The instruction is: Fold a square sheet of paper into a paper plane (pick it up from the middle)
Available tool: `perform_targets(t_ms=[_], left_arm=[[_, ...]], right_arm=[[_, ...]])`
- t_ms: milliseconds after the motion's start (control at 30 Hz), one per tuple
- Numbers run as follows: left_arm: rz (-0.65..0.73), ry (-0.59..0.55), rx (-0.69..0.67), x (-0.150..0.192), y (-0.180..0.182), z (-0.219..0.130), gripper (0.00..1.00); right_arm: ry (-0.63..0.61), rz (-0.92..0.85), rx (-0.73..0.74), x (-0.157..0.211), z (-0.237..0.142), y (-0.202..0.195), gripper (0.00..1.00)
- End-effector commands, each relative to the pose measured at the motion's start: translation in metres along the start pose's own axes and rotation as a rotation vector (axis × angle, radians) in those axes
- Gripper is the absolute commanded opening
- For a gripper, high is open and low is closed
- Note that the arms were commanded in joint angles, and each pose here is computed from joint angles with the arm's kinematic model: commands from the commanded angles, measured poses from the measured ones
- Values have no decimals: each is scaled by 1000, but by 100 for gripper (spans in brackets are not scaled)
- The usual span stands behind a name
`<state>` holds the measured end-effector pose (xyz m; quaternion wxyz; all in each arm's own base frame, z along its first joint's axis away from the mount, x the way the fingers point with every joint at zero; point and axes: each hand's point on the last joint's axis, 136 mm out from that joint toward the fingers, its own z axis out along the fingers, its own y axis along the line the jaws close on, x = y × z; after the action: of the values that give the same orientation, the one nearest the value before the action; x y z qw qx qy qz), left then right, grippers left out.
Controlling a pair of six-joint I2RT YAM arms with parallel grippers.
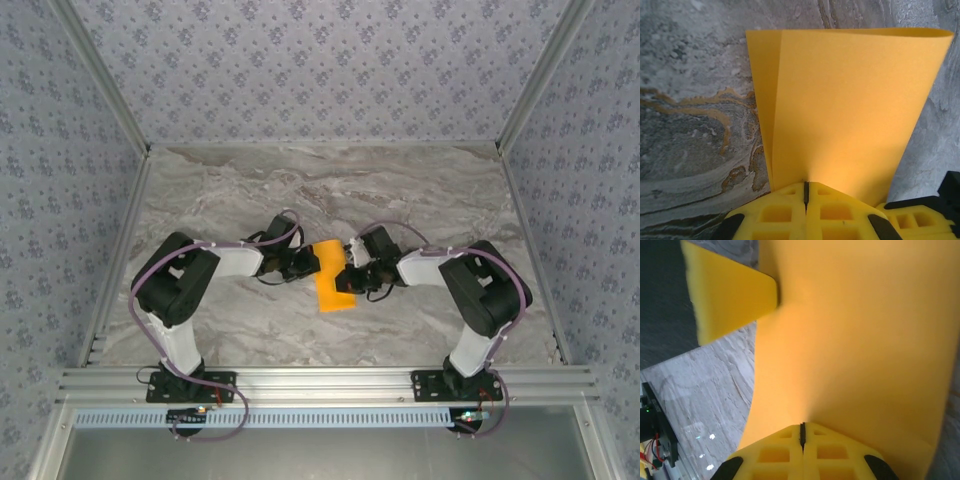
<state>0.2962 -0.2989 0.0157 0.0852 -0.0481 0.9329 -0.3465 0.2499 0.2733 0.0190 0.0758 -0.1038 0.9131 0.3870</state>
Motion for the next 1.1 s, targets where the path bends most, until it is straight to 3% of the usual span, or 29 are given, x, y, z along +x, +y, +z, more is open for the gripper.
perform_targets(t_ms=[0, 267, 400, 500, 700, 867, 1067], left_arm=[[-96, 90, -356, 40, 98, 4, 0], [-99, 81, -362, 39, 100, 2, 0], [-94, 78, -359, 37, 98, 1, 0], [-86, 81, -351, 37, 96, 0, 0], [-82, 85, -345, 37, 94, 0, 0], [-84, 89, -340, 38, 93, 1, 0], [-88, 101, -334, 39, 92, 3, 0]], right_arm=[[51, 58, 12, 26, -2, -16, 0], [123, 166, 68, 95, -14, -45, 0], [96, 179, 98, 104, -27, -49, 0], [19, 151, 88, 81, -43, -36, 0], [-184, 26, -25, -10, -65, 22, 0], [-218, 45, -58, -64, -38, 25, 0], [-195, 76, -68, -93, -3, 16, 0]])
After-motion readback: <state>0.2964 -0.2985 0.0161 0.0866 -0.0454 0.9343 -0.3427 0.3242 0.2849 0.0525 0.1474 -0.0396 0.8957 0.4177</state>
